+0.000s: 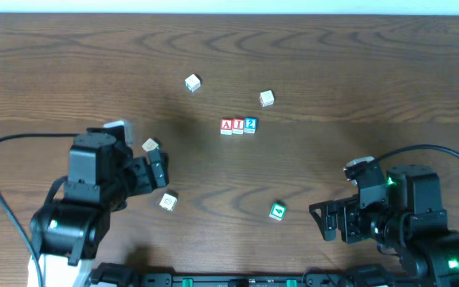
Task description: Spell out Ai2
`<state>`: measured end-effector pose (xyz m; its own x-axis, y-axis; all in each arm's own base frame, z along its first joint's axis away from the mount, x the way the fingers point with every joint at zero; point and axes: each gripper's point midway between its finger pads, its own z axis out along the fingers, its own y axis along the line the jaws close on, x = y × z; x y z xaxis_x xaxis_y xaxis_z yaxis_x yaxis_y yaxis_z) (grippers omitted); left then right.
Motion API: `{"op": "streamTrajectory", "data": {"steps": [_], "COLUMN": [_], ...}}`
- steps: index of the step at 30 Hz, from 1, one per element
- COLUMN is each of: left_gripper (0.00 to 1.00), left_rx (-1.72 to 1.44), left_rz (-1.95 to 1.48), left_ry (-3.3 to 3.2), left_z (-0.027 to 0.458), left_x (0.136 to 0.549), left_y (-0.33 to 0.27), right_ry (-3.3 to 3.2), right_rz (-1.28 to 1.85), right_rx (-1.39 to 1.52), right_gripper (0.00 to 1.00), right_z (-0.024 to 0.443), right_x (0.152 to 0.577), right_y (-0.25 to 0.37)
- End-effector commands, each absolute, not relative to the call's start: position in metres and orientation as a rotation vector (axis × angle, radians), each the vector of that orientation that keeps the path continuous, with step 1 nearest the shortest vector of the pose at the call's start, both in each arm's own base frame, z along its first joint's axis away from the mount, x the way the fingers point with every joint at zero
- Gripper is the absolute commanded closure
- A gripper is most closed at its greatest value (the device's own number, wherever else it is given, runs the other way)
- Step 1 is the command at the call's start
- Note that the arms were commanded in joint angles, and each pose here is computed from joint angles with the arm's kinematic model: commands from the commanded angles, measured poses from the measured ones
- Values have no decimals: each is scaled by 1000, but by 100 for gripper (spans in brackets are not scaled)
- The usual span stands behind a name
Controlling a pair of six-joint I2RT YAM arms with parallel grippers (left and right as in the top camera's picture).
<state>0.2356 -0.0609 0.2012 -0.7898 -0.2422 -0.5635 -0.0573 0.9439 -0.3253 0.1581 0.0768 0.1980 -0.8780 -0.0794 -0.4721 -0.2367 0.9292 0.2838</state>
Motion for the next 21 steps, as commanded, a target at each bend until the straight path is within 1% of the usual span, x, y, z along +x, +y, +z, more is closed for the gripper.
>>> {"op": "streamTrajectory", "data": {"steps": [1, 4, 8, 11, 21], "left_gripper": [5, 5, 5, 5, 5], "left_rx": [-100, 5, 79, 134, 127], "left_rz": [-228, -145, -82, -86, -115], "left_ry": [2374, 2301, 2220, 2157, 2081], "left_z": [215, 217, 197, 178, 112], "left_x": [228, 216, 203, 202, 207], "left_y": [-39, -26, -16, -19, -20], "right_ry": [2629, 2629, 2629, 2629, 2629], "right_rz": [459, 459, 459, 459, 459], "right_rx": [-202, -202, -202, -202, -202], "right_gripper": [1, 1, 1, 1, 1], "right_z": [196, 196, 196, 196, 196], "right_x": [158, 158, 158, 158, 158], "right_y": [75, 75, 75, 75, 75]}}
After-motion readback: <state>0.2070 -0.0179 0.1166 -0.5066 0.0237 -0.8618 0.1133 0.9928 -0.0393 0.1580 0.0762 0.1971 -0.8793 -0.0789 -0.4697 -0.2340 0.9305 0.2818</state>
